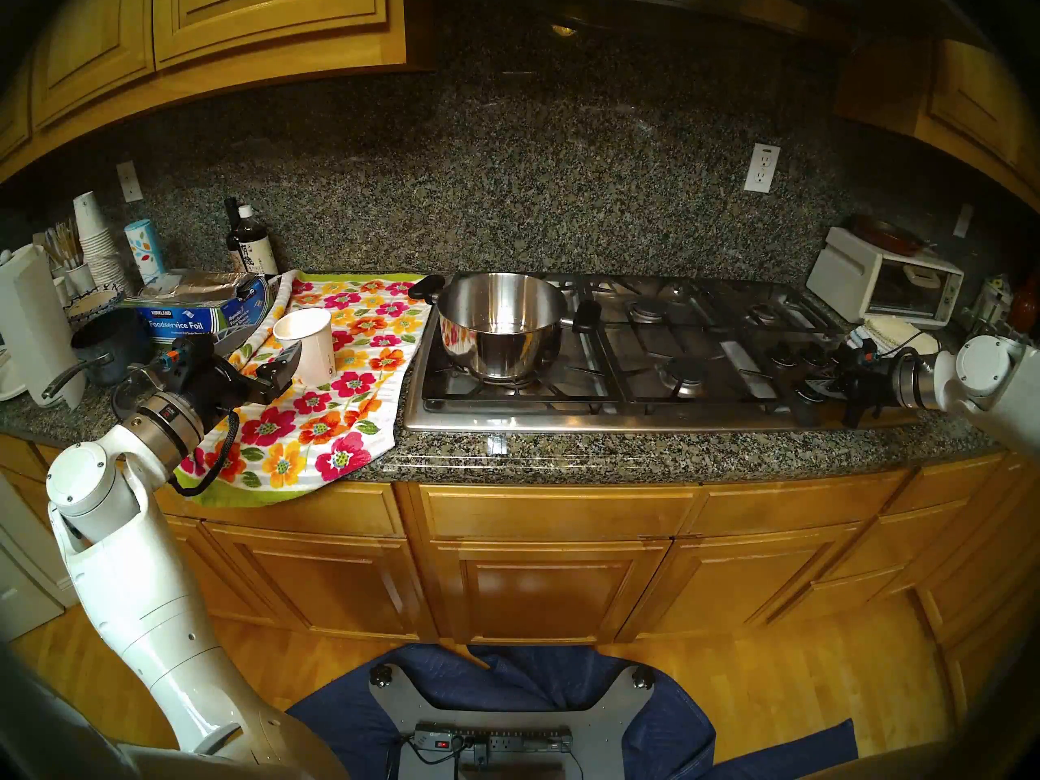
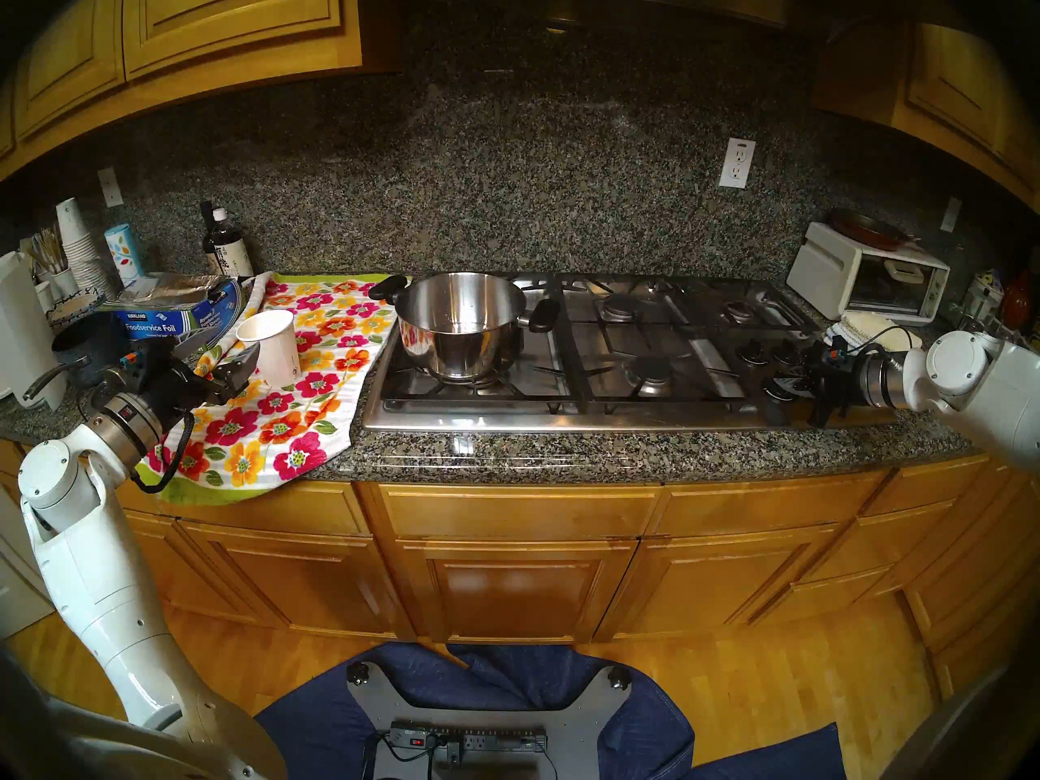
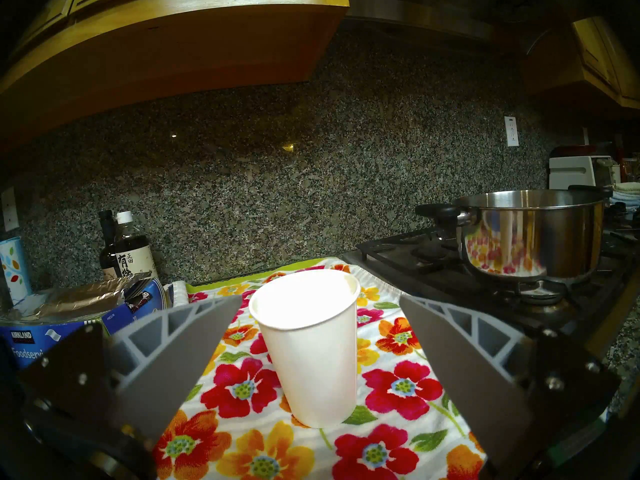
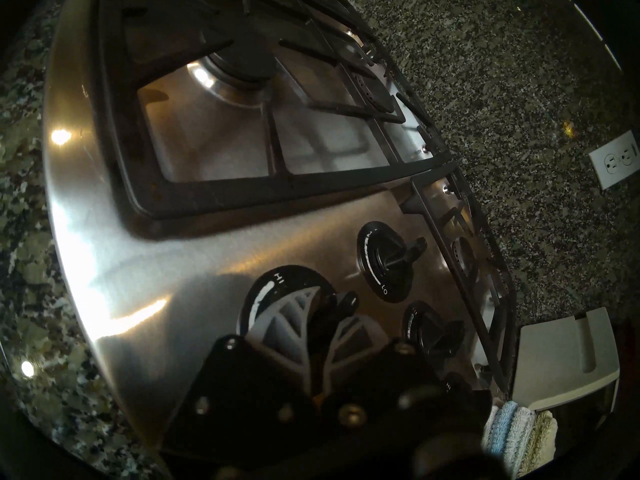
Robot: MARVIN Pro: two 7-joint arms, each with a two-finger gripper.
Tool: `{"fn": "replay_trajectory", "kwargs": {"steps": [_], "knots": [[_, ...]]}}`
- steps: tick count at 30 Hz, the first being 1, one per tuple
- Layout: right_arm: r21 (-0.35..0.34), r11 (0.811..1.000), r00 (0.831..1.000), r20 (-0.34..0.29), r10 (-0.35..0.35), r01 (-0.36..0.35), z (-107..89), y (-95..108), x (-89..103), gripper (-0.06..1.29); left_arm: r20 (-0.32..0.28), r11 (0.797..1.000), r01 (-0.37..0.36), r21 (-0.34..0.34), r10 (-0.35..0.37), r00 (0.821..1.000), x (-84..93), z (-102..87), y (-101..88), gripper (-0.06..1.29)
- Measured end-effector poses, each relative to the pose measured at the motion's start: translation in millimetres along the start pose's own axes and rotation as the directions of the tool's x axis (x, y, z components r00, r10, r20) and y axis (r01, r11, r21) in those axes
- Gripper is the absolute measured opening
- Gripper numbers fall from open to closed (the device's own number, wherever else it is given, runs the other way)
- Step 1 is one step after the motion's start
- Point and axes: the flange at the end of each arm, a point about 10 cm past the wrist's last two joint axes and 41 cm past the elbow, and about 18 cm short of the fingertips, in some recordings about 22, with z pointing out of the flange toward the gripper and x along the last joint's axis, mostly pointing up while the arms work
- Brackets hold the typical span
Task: Pick up the water cup, pour water into the pot, turn on the stove
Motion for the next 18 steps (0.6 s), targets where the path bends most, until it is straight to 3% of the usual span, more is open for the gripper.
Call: {"fn": "replay_trajectory", "kwargs": {"steps": [18], "knots": [[0.019, 0.992, 0.992, -0.039, -0.120, 0.121, -0.2, 4.6, -7.1, -0.04, 0.000, 1.000, 0.000, 0.000, 0.000, 1.000, 0.0, 0.0, 0.0, 1.24]]}}
